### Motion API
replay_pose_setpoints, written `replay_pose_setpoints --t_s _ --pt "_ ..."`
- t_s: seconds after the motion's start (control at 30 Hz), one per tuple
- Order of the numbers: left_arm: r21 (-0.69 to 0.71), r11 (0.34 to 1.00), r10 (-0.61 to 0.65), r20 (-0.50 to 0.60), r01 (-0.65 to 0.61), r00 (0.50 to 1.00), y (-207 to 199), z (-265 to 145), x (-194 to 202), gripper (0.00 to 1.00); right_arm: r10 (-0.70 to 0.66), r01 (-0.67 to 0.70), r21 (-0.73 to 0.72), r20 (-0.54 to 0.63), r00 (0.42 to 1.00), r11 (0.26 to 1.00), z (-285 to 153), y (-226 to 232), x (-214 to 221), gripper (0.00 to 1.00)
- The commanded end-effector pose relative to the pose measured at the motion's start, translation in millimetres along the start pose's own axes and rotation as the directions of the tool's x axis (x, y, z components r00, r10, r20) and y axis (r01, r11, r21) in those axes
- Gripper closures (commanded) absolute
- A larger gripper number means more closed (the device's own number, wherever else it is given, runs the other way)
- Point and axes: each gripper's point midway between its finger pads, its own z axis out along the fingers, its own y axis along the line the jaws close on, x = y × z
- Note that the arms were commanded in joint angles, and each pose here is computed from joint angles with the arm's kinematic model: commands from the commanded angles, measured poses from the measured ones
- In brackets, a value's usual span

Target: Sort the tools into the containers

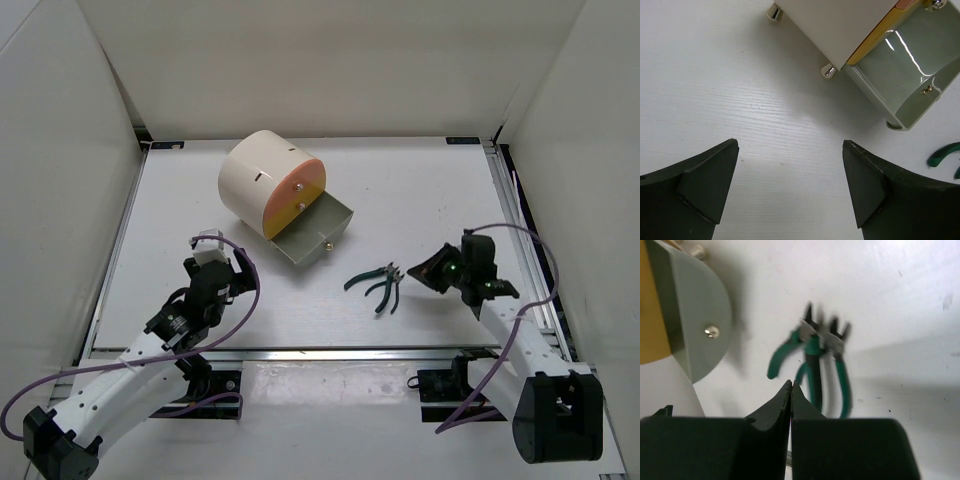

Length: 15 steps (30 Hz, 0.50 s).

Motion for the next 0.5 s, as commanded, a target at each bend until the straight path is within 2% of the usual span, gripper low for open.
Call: replay_pose_setpoints --t_s 0.0,0.03,0.2,0.47 --pt "-0.002 1.0 -0.009 0.019 0.009 1.0 1 -1 -5 0.04 -0.133 0.131 0.088 0.014 0.991 0.987 -14 8 -22 1.0" --pt "0.0 1.0 -0.01 0.02 0.01 1.0 1 -1 -6 0.04 -0.136 0.136 0.119 -0.007 0.991 0.984 -18 4 -19 1.0" --pt "0.001 1.0 -0.011 0.02 0.011 1.0 1 -2 -5 0.04 -0.197 0.188 0.143 0.046 0.979 0.972 -35 13 -33 1.0" --pt "0.006 1.0 -0.02 0.03 0.02 0.999 1 -3 -8 0.04 -0.244 0.245 -0.016 0.032 0.969 0.969 -43 49 -28 1.0"
